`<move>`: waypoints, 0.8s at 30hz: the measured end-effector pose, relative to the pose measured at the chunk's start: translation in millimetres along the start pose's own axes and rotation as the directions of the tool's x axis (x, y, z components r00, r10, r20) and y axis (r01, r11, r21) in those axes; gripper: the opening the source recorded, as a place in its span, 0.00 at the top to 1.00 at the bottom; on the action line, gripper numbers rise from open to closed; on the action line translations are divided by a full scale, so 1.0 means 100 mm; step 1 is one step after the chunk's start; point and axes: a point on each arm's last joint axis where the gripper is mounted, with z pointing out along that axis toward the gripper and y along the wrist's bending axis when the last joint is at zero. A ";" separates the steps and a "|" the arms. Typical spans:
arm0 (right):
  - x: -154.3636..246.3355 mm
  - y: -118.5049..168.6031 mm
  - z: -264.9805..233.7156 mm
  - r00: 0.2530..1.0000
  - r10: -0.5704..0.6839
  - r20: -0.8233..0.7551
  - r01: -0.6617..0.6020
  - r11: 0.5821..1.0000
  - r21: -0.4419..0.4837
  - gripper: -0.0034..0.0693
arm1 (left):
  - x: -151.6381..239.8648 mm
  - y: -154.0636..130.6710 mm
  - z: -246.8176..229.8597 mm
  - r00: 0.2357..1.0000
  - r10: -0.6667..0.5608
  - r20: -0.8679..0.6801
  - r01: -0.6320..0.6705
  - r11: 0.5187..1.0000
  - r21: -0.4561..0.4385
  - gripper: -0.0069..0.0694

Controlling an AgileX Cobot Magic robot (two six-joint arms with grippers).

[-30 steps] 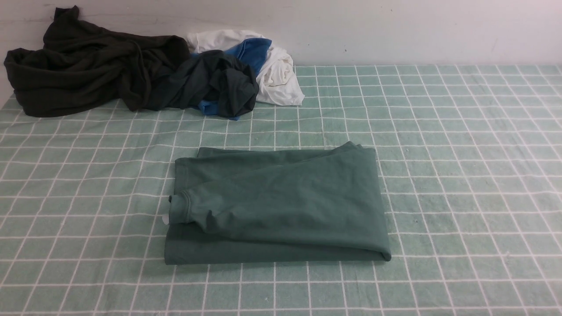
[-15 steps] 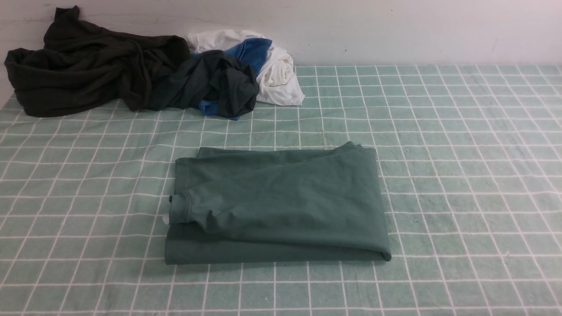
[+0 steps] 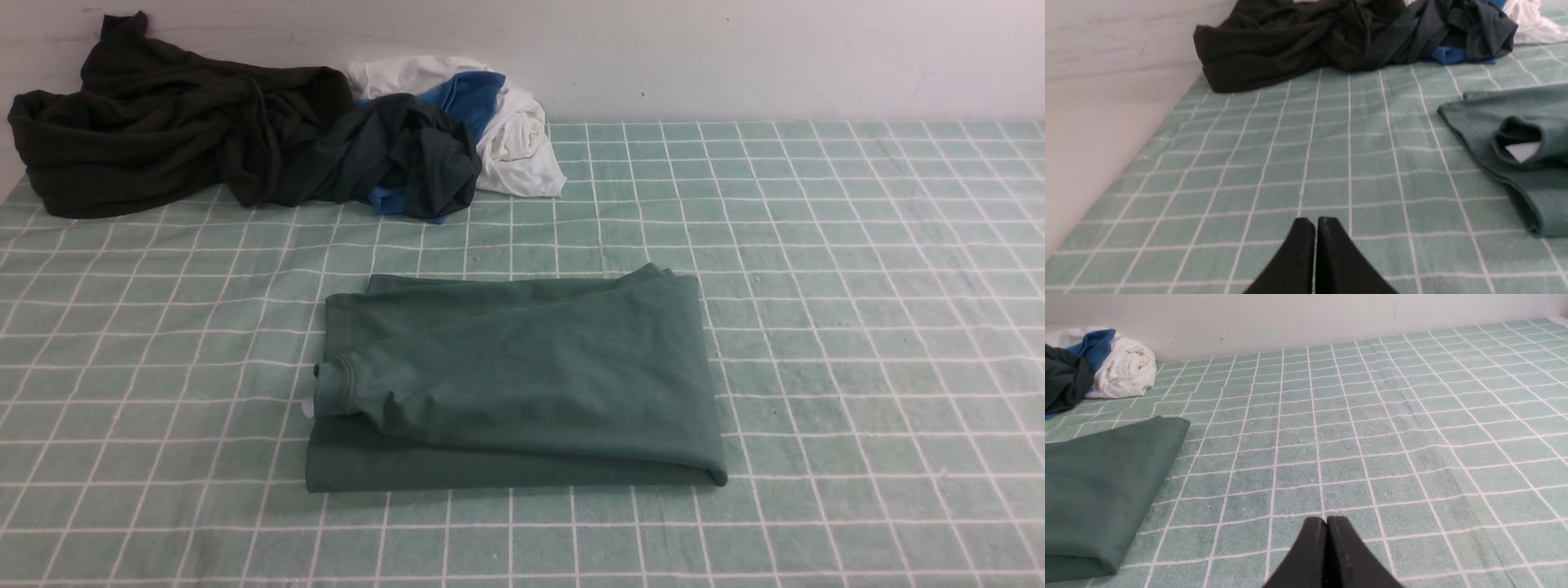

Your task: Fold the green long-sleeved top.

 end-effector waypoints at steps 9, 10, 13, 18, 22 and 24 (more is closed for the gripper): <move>0.00 0.00 0.00 1.000 0.000 -0.001 0.000 1.000 0.000 0.97 | 0.06 -0.04 0.00 0.997 -0.063 -0.049 0.067 0.995 0.071 0.91; 0.00 0.00 0.00 1.000 0.000 -0.001 0.000 1.000 0.000 0.97 | 0.06 -0.05 0.00 0.997 -0.065 -0.052 0.068 0.995 0.075 0.91; 0.00 0.00 0.00 1.000 0.000 -0.001 0.000 1.000 0.000 0.97 | 0.06 -0.05 0.00 0.996 -0.067 -0.052 0.071 0.995 0.076 0.91; 0.00 0.00 0.00 1.000 0.000 -0.001 0.000 1.000 0.000 0.97 | 0.06 -0.05 0.00 0.996 -0.067 -0.052 0.071 0.995 0.076 0.91; 0.00 0.00 0.00 1.000 0.000 -0.001 0.000 1.000 0.000 0.97 | 0.06 -0.05 0.00 0.996 -0.069 -0.052 0.072 0.994 0.076 0.91; 0.00 0.00 0.00 1.000 0.000 -0.001 0.000 1.000 0.000 0.97 | 0.06 -0.05 0.00 0.996 -0.069 -0.052 0.073 0.994 0.076 0.91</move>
